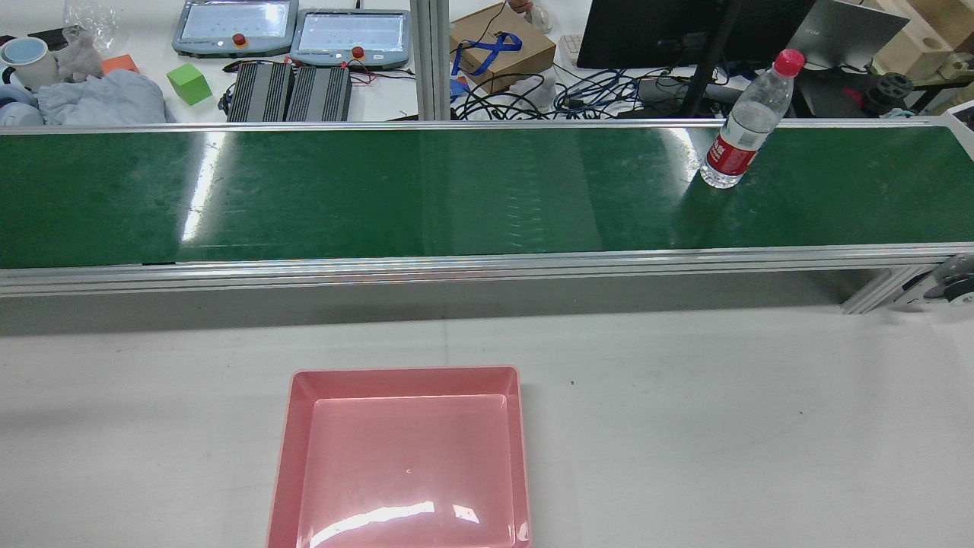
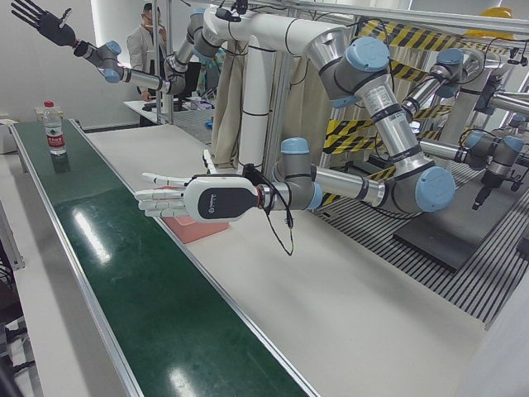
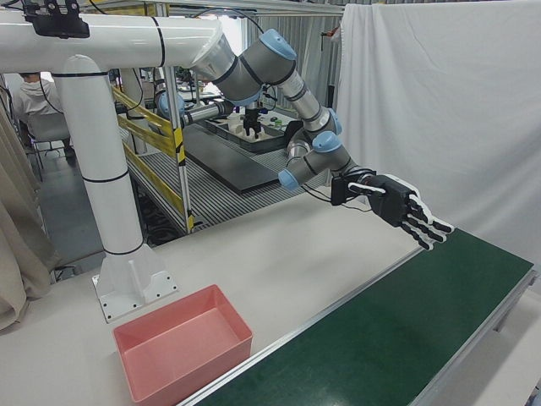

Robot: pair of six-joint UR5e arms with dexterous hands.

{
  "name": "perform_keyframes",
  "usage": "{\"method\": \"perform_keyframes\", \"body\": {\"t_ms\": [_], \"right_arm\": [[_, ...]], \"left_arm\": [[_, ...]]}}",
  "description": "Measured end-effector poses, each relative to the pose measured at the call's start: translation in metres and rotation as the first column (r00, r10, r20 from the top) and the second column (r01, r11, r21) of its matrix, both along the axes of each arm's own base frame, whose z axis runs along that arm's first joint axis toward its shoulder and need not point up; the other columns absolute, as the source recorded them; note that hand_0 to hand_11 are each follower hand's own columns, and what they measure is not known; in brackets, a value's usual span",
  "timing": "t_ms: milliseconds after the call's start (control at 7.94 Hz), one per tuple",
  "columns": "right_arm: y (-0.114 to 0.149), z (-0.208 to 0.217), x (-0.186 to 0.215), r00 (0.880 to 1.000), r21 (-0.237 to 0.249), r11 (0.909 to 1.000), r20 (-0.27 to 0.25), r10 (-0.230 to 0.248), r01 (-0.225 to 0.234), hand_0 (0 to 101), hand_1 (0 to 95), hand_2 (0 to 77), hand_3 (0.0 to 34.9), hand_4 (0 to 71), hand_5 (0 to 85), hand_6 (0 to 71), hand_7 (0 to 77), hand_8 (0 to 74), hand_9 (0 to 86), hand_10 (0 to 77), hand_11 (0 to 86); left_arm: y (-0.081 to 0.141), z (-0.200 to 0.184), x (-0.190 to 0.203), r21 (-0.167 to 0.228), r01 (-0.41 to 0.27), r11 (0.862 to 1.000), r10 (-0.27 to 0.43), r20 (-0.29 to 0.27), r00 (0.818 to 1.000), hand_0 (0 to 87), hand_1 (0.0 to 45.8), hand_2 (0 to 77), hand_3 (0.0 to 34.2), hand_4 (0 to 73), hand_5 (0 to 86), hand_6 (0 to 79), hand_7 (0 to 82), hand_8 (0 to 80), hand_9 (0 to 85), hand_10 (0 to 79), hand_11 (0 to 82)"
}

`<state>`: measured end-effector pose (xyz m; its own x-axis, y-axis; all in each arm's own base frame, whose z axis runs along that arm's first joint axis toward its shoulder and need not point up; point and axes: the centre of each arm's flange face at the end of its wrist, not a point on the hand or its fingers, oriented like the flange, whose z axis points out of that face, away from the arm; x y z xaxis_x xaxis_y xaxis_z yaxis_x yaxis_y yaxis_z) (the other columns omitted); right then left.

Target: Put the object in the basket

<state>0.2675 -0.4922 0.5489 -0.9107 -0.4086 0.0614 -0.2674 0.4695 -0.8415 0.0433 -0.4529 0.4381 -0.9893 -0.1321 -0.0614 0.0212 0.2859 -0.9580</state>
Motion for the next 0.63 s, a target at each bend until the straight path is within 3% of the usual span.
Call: {"method": "perform_keyframes", "body": {"t_ms": [630], "right_arm": [[0.0,0.0,0.0,1.0,0.0,1.0,0.0,0.0,0.0,0,0.0,0.5,0.2,0.5,0.0,0.0,0.5,0.0,0.0,0.5,0.0]], "left_arm": [[0.0041,0.0019,-0.0014,-0.014,0.001,1.0,-0.001,0.012,1.0,50.6,12.0,1.1,0.0,16.4,12.5,0.5,0.5,0.0,1.1,7.1,12.5]]}}
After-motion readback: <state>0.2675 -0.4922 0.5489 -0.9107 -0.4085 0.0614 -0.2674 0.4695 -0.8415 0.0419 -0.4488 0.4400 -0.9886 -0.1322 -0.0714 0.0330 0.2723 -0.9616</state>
